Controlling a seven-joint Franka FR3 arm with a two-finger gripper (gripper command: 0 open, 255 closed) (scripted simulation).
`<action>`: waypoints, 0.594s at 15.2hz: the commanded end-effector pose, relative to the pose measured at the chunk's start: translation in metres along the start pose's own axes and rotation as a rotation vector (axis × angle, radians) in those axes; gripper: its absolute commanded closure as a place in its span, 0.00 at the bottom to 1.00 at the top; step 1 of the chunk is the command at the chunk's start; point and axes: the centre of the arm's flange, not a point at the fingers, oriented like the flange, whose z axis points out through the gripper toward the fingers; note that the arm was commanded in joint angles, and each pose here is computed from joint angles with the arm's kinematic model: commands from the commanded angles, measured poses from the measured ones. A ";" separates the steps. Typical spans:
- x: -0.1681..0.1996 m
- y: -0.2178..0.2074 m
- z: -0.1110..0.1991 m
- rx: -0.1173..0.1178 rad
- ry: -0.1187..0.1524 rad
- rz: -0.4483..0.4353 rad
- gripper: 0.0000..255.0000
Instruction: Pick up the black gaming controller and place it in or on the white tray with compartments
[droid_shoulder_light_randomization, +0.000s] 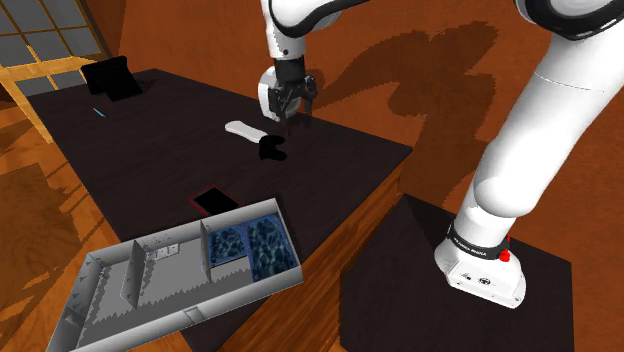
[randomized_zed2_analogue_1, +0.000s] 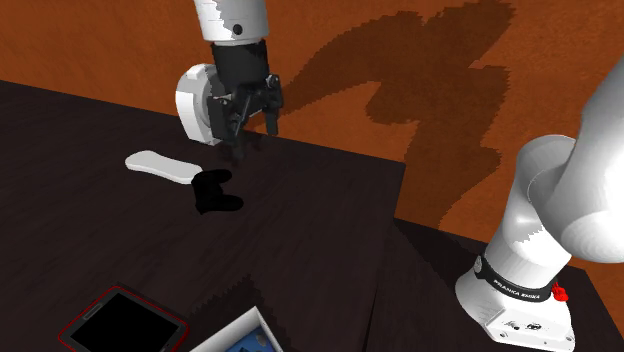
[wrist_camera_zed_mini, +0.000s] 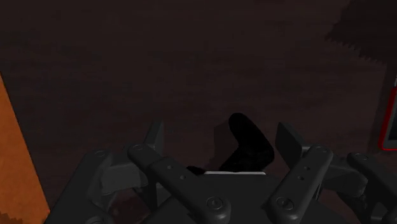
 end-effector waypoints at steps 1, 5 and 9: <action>0.023 -0.016 0.014 -0.002 -0.024 0.016 0.00; 0.068 -0.045 0.038 -0.007 -0.071 0.045 0.00; 0.100 -0.064 0.062 -0.011 -0.105 0.066 0.00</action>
